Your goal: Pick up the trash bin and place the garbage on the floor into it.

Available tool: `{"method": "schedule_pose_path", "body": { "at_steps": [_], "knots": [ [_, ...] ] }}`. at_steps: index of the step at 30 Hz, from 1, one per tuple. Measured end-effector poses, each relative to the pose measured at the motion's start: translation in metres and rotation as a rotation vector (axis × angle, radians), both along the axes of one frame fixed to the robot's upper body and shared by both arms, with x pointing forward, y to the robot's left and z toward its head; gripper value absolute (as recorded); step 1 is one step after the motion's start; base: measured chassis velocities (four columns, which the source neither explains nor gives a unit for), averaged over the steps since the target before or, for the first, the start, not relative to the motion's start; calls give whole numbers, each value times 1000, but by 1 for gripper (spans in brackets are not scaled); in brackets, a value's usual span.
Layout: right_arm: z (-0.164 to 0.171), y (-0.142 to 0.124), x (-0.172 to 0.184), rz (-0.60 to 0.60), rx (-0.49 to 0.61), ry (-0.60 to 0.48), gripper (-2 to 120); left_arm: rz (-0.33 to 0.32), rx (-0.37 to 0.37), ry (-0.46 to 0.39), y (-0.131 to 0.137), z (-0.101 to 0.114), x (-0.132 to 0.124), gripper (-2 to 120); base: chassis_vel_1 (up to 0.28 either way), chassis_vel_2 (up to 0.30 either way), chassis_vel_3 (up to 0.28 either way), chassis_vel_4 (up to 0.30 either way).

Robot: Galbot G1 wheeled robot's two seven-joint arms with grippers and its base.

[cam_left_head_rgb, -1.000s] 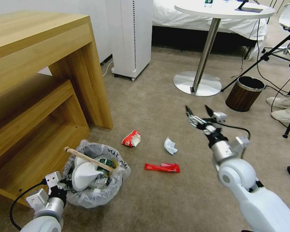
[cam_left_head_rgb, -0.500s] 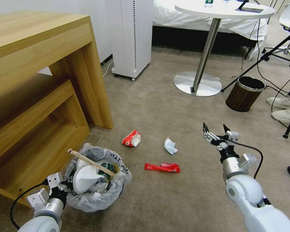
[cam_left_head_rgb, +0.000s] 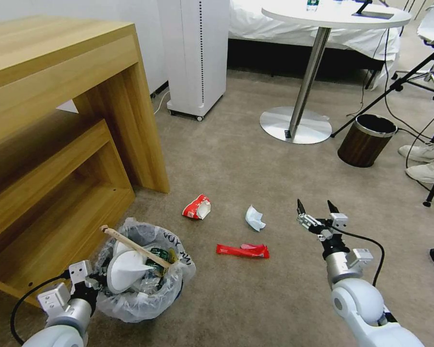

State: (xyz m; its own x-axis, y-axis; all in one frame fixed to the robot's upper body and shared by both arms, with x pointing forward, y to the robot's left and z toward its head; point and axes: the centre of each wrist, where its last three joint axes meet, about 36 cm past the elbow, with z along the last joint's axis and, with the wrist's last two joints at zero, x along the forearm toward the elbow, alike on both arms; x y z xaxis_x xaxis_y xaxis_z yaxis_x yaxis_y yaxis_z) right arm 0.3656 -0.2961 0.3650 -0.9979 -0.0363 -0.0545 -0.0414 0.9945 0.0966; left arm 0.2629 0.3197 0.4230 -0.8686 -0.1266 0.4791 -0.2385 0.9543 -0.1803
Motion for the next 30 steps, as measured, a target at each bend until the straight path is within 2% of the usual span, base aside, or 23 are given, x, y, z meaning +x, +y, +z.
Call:
{"method": "schedule_pose_path", "body": {
  "at_steps": [18,30],
  "knots": [
    [-1,1,2,-5,-13,20,100,13,-4,-10,-1,-4,0,1,0,0,0,0],
    [1,-1,7,-4,-24,15,100,22,-4,-16,-2,-6,-1,1,-73,55,64,-60]
  ]
}}
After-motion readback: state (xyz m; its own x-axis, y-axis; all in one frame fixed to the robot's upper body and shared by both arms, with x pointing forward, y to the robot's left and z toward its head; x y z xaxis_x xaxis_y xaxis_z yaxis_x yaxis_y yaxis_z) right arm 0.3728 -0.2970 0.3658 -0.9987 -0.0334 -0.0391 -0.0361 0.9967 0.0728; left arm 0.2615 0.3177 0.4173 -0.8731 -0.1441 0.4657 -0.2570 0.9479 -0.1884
